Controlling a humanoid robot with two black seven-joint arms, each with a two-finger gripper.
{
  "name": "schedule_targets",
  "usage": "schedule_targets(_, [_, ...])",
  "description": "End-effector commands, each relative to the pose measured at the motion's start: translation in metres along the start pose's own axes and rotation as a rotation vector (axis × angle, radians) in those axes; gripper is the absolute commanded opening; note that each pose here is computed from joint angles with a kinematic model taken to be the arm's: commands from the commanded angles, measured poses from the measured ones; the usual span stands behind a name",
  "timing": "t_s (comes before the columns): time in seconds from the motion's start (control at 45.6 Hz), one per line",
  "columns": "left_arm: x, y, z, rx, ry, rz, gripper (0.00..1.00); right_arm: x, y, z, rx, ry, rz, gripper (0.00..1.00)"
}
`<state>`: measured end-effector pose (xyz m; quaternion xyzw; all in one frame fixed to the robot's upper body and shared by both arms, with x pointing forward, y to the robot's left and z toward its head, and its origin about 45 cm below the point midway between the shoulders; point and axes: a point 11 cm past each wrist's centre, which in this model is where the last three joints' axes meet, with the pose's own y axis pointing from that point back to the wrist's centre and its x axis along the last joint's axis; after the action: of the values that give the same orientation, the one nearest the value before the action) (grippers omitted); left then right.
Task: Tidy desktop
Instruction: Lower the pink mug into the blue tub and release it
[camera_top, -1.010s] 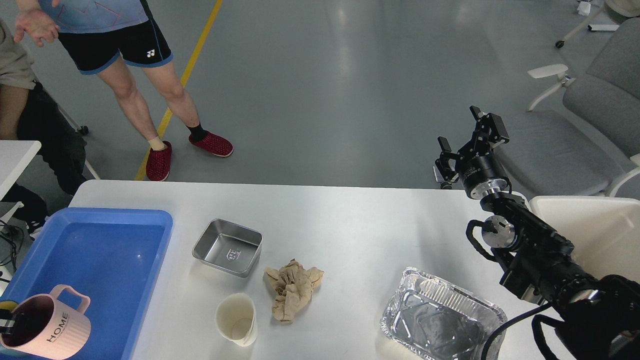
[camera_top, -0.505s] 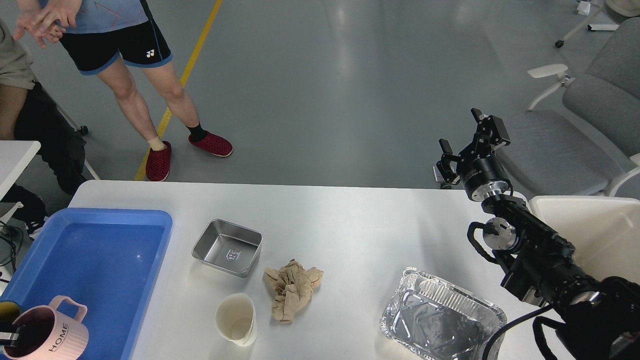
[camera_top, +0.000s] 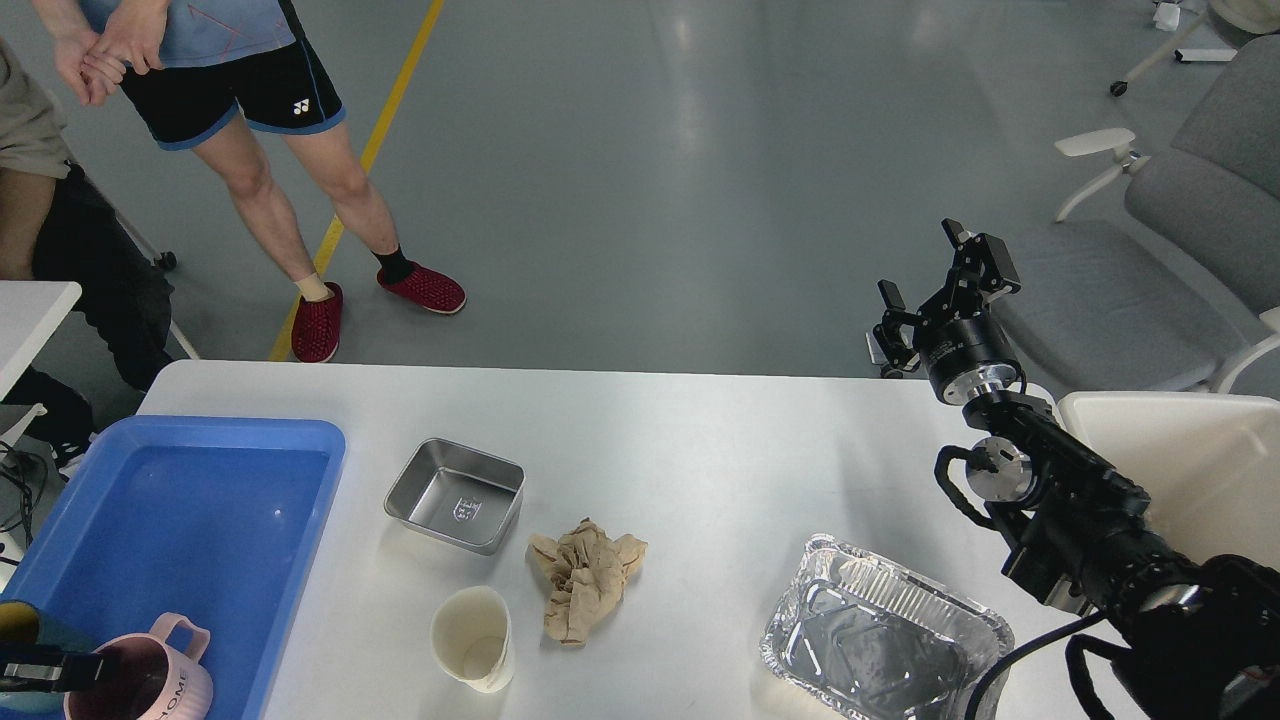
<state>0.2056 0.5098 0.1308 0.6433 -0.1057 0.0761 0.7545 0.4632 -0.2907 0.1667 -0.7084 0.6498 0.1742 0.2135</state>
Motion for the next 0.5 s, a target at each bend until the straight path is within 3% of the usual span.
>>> schedule_targets(0.0, [0.0, 0.0, 0.001, -0.003, 0.009, 0.002, 0.69, 0.001, 0.0, -0.001, 0.001, 0.001, 0.001, 1.0])
schedule_targets(0.132, [0.004, 0.0, 0.003, -0.017, 0.02, 0.014, 0.78, 0.001, 0.0, -0.001, 0.002, 0.001, 0.0, 1.0])
schedule_targets(0.373, [0.02, 0.005, 0.008, -0.041, 0.044, 0.053, 0.78, -0.001, 0.0, 0.0, 0.0, -0.001, -0.002, 1.0])
schedule_targets(0.483, [0.051, 0.013, 0.019, -0.071, 0.06, 0.104, 0.78, -0.001, 0.0, 0.0, -0.001, 0.0, -0.003, 1.0])
